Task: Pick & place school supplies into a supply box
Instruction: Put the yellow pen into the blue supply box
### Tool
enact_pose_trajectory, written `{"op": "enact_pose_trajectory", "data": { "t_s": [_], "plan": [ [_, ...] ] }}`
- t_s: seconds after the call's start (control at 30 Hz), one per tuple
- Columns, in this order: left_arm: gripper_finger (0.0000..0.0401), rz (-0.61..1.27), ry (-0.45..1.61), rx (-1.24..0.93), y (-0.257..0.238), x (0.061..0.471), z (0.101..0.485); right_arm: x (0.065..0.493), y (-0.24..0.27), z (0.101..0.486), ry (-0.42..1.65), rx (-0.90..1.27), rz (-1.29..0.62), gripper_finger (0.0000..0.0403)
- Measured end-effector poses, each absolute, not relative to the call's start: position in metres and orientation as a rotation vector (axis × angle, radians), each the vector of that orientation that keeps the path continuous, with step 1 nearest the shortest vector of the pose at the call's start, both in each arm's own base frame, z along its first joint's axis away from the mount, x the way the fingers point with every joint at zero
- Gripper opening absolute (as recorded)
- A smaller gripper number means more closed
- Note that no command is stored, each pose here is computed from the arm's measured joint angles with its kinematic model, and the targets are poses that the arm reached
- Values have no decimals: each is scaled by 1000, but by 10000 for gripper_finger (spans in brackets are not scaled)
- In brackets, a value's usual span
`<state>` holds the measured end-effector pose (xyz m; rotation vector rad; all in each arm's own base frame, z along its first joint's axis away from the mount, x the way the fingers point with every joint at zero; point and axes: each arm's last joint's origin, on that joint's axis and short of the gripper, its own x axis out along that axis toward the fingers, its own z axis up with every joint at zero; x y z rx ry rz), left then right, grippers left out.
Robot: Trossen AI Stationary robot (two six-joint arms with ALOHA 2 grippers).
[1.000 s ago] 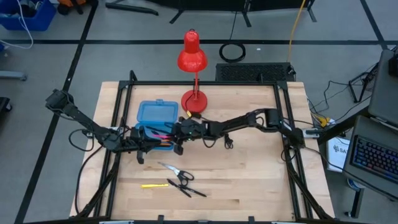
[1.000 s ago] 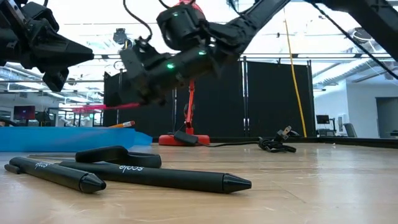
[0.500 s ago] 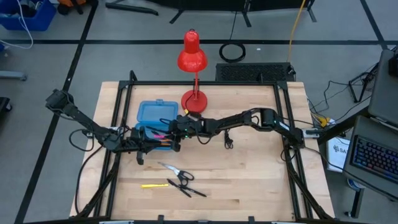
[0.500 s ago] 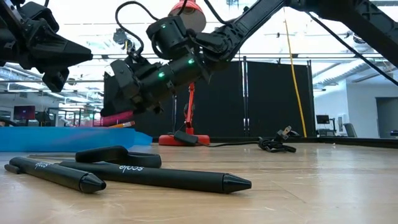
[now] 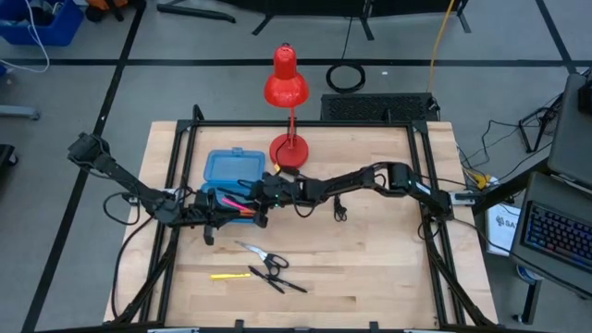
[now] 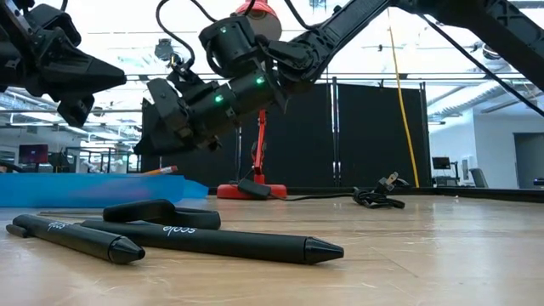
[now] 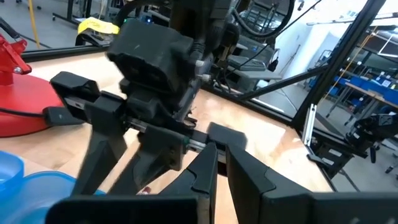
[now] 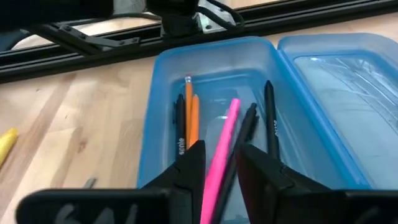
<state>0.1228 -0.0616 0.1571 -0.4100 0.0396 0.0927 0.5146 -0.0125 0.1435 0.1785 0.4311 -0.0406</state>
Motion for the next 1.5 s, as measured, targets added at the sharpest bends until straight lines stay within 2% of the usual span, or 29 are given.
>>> {"op": "enact_pose_trajectory", "data": {
  "t_s": [0.37, 0.47, 0.63, 0.77, 0.97, 1.23, 1.5],
  "plan": [
    [37, 99, 67, -415, -62, 123, 154, 512, 9, 143, 483, 150, -14, 51],
    [37, 99, 67, -416, -62, 123, 154, 507, 13, 136, 559, 124, -118, 39],
    [37, 93, 70, -418, -62, 123, 154, 501, 33, 135, 601, -72, -305, 4],
    [37, 94, 71, -414, -62, 123, 154, 502, 56, 139, 551, -168, -309, 7],
    [37, 97, 74, -425, -62, 122, 153, 494, 74, 148, 525, -278, -528, 2],
    [37, 99, 77, -425, -62, 122, 153, 479, 86, 132, 644, -158, -588, 1],
    [37, 130, 70, -424, -61, 122, 153, 483, 93, 135, 594, -66, -516, 0]
  ]
}}
